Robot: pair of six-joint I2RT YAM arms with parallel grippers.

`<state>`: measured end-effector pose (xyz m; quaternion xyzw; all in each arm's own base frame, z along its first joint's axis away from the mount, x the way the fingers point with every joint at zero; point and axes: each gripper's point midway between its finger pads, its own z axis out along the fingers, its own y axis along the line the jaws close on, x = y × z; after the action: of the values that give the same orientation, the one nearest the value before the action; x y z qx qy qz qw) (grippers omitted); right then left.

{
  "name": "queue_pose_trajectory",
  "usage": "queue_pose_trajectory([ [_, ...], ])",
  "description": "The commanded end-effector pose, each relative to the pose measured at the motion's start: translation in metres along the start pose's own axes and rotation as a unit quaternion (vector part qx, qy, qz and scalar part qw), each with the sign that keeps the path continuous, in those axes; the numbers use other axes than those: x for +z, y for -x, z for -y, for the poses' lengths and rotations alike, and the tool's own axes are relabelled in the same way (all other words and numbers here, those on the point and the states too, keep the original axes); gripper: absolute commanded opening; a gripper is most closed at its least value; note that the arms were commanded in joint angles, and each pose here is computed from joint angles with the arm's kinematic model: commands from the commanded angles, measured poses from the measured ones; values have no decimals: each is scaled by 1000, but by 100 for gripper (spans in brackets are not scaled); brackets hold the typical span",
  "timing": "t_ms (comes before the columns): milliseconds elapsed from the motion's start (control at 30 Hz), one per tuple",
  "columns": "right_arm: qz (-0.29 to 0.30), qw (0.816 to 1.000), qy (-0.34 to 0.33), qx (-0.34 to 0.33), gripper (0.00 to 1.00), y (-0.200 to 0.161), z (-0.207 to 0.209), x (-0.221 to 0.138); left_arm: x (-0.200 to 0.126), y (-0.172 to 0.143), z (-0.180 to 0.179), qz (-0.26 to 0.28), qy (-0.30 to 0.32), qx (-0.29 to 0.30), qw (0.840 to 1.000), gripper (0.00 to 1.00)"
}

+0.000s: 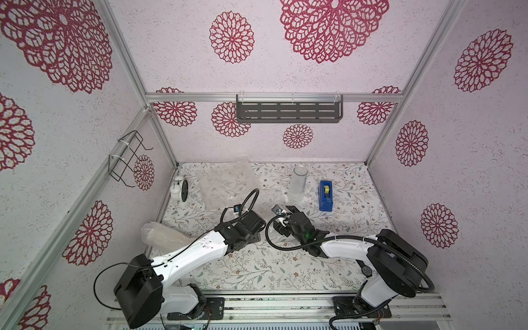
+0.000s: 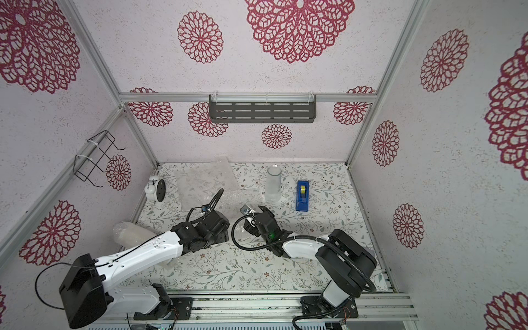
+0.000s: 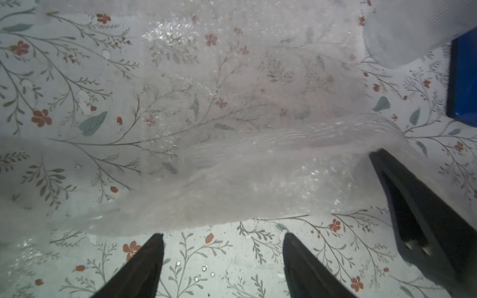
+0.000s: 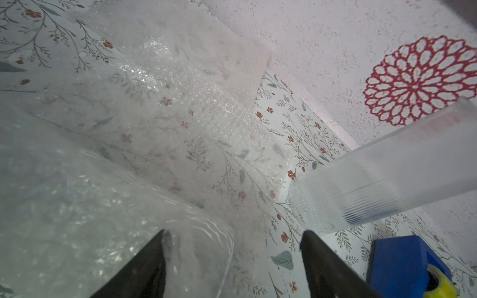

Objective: Wrap vases in bubble wrap
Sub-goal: Wrap the vase in bubble wrap.

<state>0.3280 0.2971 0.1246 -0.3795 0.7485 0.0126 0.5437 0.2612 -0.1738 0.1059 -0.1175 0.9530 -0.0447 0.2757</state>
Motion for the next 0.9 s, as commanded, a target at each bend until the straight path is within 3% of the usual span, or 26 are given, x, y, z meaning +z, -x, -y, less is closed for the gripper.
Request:
queue_pose_trajectory([
  [0, -34, 999, 4, -17, 82, -19, -2, 2, 8, 14, -7, 9, 8, -48, 999, 79],
  [433, -14, 999, 5, -41, 88, -11, 2, -7, 55, 0, -25, -40, 37, -58, 997, 80],
  [667, 37, 997, 1, -61, 92, 19, 14, -24, 62, -8, -27, -52, 37, -53, 997, 79],
  [867, 75, 989, 62, -110, 91, 45, 8, -42, 60, -11, -30, -51, 35, -52, 997, 78],
])
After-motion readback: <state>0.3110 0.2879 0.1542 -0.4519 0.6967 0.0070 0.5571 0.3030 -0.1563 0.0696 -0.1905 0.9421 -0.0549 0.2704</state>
